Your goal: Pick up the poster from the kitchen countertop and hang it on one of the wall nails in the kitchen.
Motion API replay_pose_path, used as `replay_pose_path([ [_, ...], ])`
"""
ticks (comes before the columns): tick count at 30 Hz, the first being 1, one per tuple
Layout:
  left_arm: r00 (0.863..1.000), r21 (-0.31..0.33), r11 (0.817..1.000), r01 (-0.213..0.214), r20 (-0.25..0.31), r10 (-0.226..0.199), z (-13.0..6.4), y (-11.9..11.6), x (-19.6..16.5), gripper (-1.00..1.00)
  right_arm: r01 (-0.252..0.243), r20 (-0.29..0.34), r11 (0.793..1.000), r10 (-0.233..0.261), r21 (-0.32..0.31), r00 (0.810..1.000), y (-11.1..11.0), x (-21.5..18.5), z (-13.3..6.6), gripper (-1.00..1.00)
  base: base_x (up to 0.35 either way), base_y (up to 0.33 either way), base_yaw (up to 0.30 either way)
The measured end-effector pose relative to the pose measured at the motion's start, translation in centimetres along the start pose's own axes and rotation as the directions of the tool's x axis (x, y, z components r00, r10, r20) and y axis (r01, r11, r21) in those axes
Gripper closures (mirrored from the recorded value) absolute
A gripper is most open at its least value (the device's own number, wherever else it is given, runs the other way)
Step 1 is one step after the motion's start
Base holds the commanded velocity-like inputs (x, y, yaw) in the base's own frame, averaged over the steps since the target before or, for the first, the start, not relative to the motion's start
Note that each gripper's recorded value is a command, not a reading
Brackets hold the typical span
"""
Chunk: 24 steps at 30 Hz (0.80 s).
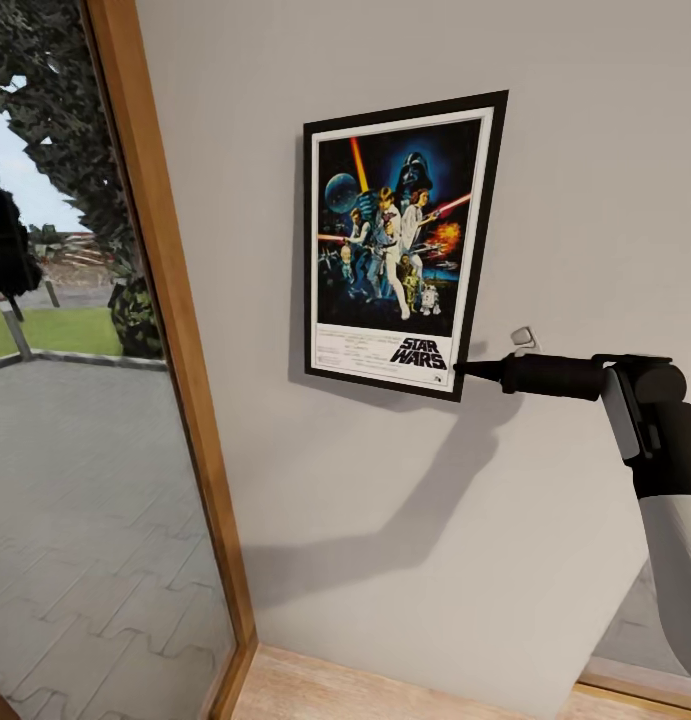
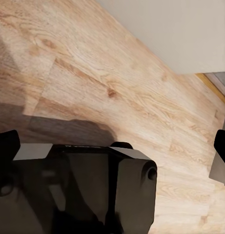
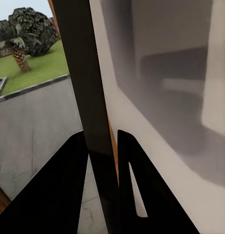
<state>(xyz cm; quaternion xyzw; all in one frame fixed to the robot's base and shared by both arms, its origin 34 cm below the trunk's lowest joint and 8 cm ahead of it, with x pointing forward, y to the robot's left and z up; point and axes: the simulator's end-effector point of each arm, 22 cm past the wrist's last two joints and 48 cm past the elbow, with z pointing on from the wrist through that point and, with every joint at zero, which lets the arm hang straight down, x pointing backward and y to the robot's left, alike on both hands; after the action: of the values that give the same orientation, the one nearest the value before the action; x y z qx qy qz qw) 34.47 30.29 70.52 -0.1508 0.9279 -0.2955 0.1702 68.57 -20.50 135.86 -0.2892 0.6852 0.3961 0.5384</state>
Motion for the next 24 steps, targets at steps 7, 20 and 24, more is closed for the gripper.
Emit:
replay_pose_path([
  [7,1.000,0.000,1.000,0.000,0.000,0.000,0.00,-0.01,0.00,-1.00,0.000,0.000,1.000,0.000,0.000,1.000,0.00,-0.01,-0.01,1.00,0.000,-0.079,0.000],
  [20,1.000,0.000,1.000,0.000,0.000,0.000,0.01,-0.01,-0.01,-1.00,0.000,0.000,1.000,0.000,0.000,1.000,0.01,0.01,0.01,1.00,0.000,-0.062,0.000],
  [24,1.000,0.000,1.000,0.000,0.000,0.000,0.01,-0.02,-0.01,-1.00,0.000,-0.001,1.000,0.000,0.000,1.000,0.00,0.03,0.01,1.00,0.000,-0.066,0.000],
])
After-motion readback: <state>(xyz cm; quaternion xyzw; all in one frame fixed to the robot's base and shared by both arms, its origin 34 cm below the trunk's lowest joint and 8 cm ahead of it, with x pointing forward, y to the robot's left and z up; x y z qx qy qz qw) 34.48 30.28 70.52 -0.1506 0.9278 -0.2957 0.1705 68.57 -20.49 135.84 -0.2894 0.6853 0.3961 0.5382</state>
